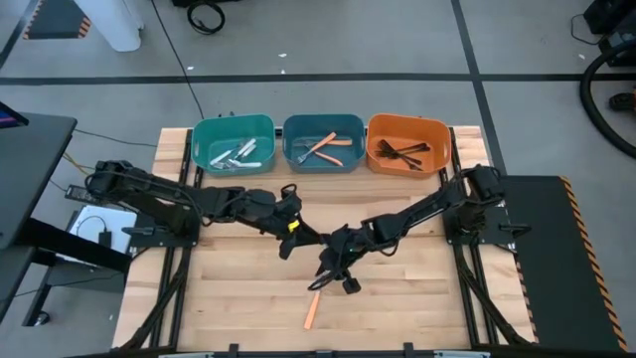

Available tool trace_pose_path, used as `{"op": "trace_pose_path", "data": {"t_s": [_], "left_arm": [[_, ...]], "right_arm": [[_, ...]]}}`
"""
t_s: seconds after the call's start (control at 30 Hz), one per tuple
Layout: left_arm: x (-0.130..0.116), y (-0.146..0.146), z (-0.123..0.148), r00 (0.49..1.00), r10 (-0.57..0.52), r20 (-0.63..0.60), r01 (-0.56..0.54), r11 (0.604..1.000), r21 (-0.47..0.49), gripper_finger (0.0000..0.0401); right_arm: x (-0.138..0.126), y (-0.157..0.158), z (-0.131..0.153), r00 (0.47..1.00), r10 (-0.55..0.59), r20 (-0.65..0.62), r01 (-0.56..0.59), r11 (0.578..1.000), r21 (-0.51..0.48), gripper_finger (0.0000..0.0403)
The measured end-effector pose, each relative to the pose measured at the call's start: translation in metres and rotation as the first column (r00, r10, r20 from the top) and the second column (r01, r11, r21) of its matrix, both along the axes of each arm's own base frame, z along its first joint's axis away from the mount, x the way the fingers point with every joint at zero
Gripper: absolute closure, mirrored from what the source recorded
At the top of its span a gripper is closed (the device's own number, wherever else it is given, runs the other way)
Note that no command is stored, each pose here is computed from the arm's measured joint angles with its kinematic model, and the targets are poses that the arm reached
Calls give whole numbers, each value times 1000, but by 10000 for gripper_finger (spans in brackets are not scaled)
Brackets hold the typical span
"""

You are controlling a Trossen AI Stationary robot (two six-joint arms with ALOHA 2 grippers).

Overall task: Sort silverware by color (type)
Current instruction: Put the orange fork into the blue bin

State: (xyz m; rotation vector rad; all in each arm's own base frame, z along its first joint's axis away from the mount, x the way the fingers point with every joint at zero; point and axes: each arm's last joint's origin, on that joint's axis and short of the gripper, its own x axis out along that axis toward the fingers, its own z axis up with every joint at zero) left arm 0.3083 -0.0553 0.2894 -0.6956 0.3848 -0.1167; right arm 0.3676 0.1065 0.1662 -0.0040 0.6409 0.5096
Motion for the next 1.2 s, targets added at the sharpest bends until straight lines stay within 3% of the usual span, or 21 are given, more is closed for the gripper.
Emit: {"op": "trace_pose_path", "data": {"t_s": [0.37, 0.63, 1.0, 1.2], "left_arm": [[0, 1, -2, 1000, 2, -18, -2, 1000, 3, 291], [0, 4, -2, 1000, 14, -22, -14, 1000, 3, 291], [0, 5, -3, 999, 45, -27, -45, 999, 10, 291], [0, 5, -3, 999, 45, -26, -45, 999, 15, 291]], "right_arm": [[0, 3, -6, 998, 63, 2, -63, 997, -33, 291], [0, 5, -19, 972, 228, 47, -214, 956, -202, 276], [10, 16, -47, 962, 255, 100, -229, 949, -215, 277], [7, 22, -69, 956, 290, 49, -270, 932, -241, 277]]}}
